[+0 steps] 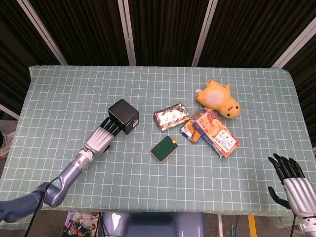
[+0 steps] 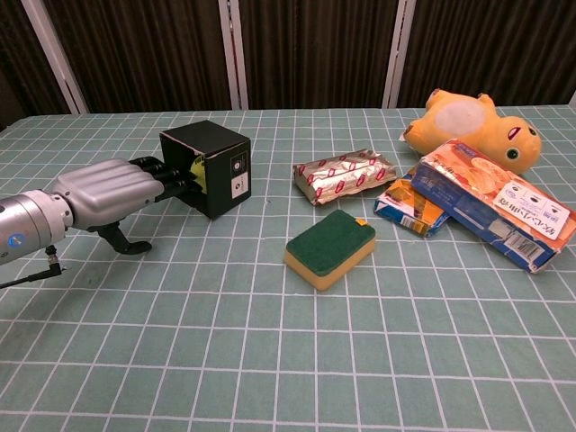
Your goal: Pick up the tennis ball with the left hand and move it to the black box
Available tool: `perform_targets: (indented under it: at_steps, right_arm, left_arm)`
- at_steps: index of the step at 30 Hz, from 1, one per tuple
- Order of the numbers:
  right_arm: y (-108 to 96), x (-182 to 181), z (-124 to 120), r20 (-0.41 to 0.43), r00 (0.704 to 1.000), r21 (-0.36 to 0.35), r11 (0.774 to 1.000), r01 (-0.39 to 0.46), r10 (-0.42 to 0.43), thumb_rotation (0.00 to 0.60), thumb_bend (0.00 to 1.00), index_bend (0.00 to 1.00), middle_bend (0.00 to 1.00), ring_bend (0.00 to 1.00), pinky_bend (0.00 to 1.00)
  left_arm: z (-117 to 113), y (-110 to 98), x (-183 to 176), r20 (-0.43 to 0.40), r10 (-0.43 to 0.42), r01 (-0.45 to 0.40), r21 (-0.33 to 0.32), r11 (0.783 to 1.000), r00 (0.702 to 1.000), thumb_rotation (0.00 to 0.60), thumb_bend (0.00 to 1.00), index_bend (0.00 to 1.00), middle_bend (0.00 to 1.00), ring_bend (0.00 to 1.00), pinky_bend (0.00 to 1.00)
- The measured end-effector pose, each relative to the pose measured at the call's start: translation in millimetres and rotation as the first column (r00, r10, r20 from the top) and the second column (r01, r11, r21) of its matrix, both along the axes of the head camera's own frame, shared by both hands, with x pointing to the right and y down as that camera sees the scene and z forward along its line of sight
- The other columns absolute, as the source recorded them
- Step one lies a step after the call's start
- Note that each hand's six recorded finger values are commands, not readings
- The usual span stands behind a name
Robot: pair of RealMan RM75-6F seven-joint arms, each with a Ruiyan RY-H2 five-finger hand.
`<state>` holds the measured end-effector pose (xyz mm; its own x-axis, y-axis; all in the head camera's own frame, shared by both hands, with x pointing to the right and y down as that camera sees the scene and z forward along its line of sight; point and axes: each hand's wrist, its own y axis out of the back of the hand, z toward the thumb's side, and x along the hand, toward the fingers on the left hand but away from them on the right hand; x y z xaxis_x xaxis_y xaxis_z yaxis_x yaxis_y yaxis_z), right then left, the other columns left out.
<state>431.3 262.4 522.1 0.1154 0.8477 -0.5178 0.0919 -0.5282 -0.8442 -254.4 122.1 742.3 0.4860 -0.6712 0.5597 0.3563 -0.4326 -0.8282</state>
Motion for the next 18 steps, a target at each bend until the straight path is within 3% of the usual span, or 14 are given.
perform_targets:
  at_steps: [8, 14, 18]
  right_arm:
    - [1.1, -1.0, 1.5, 0.000, 1.000, -0.007, 1.000, 0.007, -0.007, 0.600, 0.43, 0.00, 0.00, 0.00, 0.00]
    - [2.3, -4.3, 3.5, -0.003, 1.000, -0.013, 1.000, 0.019, -0.019, 0.600, 0.43, 0.00, 0.00, 0.00, 0.00]
    - [3.7, -8.4, 4.2, -0.001, 0.999, -0.014, 0.999, 0.032, -0.032, 0.600, 0.43, 0.00, 0.00, 0.00, 0.00]
  left_arm:
    - [-15.5, 11.7, -10.0, -0.033, -0.003, 0.003, -0.017, 1.000, 0.999, 0.600, 0.21, 0.00, 0.00, 0.00, 0.00]
    - [-52.0, 32.3, -42.7, -0.073, -0.022, 0.021, -0.013, 1.000, 0.997, 0.600, 0.18, 0.00, 0.00, 0.00, 0.00]
    - [-85.4, 54.8, -84.4, -0.084, -0.071, 0.070, -0.013, 0.997, 0.994, 0.600, 0.13, 0.00, 0.00, 0.00, 0.00]
